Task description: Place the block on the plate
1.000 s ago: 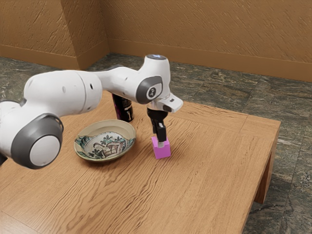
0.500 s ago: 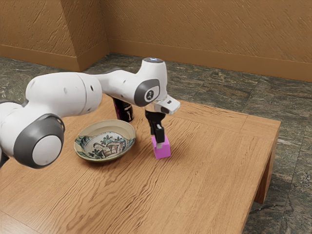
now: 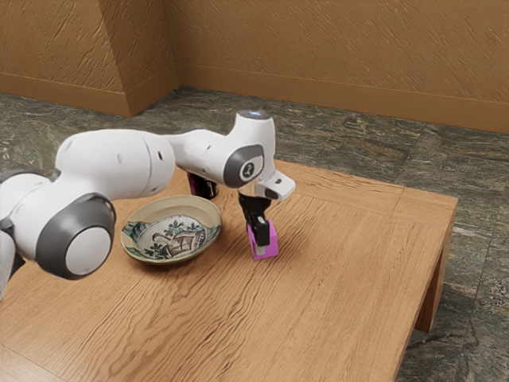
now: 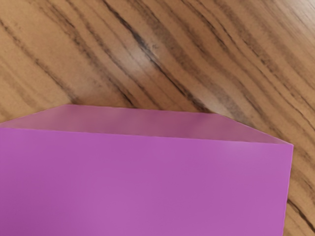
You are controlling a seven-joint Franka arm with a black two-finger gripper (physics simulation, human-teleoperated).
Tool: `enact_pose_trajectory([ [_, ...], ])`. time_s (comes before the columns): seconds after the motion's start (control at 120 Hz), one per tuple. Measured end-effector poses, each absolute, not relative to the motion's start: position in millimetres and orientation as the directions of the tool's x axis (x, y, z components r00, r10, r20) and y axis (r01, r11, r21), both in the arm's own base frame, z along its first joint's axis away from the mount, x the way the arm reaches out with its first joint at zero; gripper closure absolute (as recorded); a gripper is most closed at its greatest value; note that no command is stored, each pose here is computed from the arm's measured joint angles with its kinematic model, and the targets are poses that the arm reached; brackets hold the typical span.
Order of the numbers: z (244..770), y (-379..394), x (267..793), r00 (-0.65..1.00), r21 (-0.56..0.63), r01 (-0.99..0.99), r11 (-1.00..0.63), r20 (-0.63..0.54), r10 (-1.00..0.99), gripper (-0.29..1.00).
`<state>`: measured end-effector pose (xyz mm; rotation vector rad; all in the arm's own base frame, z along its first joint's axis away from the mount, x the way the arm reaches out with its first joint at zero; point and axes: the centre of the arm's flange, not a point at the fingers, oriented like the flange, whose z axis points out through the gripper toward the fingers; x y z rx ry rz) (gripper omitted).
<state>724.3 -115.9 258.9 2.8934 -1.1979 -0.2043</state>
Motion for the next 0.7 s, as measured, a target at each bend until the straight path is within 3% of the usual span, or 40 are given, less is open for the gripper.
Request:
enact_pose_trajectory([
  [0.15, 254.6, -116.7, 725.0, 0.701, 0.051, -0.703, -0.709, -0.12, -0.703, 0.01],
  [0.425, 256.4, -117.6, 724.4, 0.711, 0.048, -0.693, -0.72, -0.124, -0.692, 0.21],
  [0.7, 281.6, -121.7, 725.0, 0.718, 0.031, -0.689, -0.724, -0.102, -0.688, 0.29],
])
